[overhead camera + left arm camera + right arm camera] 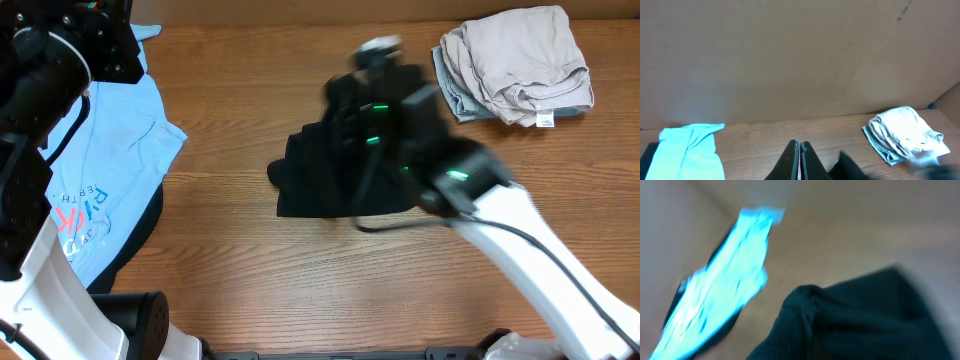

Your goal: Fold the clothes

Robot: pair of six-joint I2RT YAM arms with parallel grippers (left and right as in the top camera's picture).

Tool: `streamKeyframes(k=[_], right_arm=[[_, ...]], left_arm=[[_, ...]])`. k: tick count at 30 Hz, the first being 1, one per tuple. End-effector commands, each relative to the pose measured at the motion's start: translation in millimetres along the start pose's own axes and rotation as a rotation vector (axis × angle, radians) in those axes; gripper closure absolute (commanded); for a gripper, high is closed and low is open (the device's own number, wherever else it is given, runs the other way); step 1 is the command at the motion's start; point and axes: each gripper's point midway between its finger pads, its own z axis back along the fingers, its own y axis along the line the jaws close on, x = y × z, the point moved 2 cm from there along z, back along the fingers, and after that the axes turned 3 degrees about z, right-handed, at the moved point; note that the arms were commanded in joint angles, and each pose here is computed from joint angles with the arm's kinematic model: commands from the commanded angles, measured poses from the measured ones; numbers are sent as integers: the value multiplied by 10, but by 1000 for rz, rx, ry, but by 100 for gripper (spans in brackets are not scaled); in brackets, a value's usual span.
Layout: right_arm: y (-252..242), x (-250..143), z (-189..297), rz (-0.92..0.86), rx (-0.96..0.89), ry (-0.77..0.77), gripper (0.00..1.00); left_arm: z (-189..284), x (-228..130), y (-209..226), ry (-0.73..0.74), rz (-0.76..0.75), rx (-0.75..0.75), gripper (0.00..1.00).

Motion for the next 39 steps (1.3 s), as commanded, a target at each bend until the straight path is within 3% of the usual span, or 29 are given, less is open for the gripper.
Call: streamKeyframes(k=[1,4,8,10,12,15,17,20,21,25,32,39], right_arm=[[643,-513,-293,-20,213,197,96],[1227,-1057,-393,40,323,335,96],[1650,-1324,-199,112,402,377,96],[1672,-1323,-82,120,404,380,59],[1572,-1224,23,110,380,365,34],[1215,-909,233,63,296,299,15],[915,-661,402,23,226,233,0],[452,-318,731,-49,147,133,0],[110,-133,969,-103,80,64,0],[-469,34,1360,-205,-57,-28,0],[-1234,-50,1634,-323,-274,-24,0],[-1733,-240,1619,-420,-402,63,0]], left_arm=[[-56,-5,59,5,-18,30,94],[-62,-1,155,2,-20,91,94],[-63,4,220,-2,-19,132,93],[-70,1,222,1,-23,133,93],[-73,-10,227,6,-34,135,91],[-77,-38,227,19,-38,134,92],[-79,-48,226,24,-38,134,84],[-100,-93,149,46,-35,80,68],[-159,-174,16,87,-33,-5,62],[-377,-489,-268,232,-59,-138,53],[-1100,-1458,-805,613,-176,-224,47],[-1738,-2669,-898,993,-327,-81,49]])
